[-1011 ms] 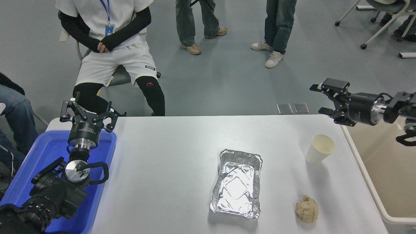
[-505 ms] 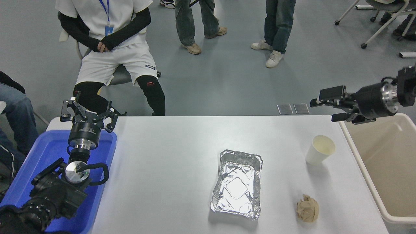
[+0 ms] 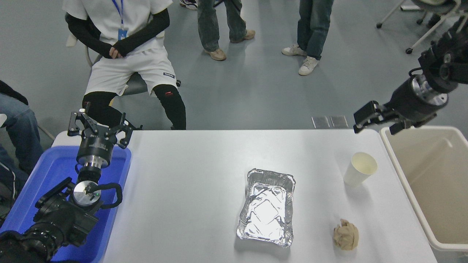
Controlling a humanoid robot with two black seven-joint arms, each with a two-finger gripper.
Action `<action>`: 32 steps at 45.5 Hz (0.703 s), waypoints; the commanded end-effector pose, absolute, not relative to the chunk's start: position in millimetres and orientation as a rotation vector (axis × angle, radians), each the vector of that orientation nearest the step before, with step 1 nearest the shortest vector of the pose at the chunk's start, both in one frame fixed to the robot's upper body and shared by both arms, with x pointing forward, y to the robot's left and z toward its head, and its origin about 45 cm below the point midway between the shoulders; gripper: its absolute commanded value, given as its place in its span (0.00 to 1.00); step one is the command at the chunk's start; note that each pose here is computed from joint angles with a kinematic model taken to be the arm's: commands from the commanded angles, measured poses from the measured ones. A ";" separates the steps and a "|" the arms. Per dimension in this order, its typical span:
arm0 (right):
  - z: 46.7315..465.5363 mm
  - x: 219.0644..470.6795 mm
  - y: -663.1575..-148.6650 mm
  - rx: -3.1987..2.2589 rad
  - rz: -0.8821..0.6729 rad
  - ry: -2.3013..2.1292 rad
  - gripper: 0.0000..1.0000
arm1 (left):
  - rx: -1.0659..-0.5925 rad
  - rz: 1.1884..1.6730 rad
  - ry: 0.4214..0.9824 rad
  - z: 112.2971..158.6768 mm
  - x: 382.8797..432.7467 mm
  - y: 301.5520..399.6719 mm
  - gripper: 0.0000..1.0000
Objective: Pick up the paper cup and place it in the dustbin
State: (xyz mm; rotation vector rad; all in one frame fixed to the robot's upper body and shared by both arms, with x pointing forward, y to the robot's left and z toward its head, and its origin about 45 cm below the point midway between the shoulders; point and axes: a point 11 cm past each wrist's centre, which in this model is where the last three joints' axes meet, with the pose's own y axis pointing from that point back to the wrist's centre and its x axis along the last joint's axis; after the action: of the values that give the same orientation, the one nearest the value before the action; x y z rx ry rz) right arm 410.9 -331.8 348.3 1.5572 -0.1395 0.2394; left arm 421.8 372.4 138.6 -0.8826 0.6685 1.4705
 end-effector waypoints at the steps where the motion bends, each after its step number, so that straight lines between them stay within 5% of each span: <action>1: 370.8 412.3 -330.3 1.486 0.253 -0.135 1.00 | -0.883 1.470 0.668 138.7 421.8 372.2 0.99; 32: 348.6 408.2 -336.0 1.483 0.204 -0.109 1.00 | -0.883 1.470 0.668 138.6 421.7 372.5 0.99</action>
State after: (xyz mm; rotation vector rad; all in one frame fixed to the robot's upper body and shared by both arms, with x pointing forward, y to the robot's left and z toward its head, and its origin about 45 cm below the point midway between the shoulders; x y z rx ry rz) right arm 407.5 -335.4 352.8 1.4653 -0.1028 0.2098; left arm 421.8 372.1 138.8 -0.8834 0.6681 1.4683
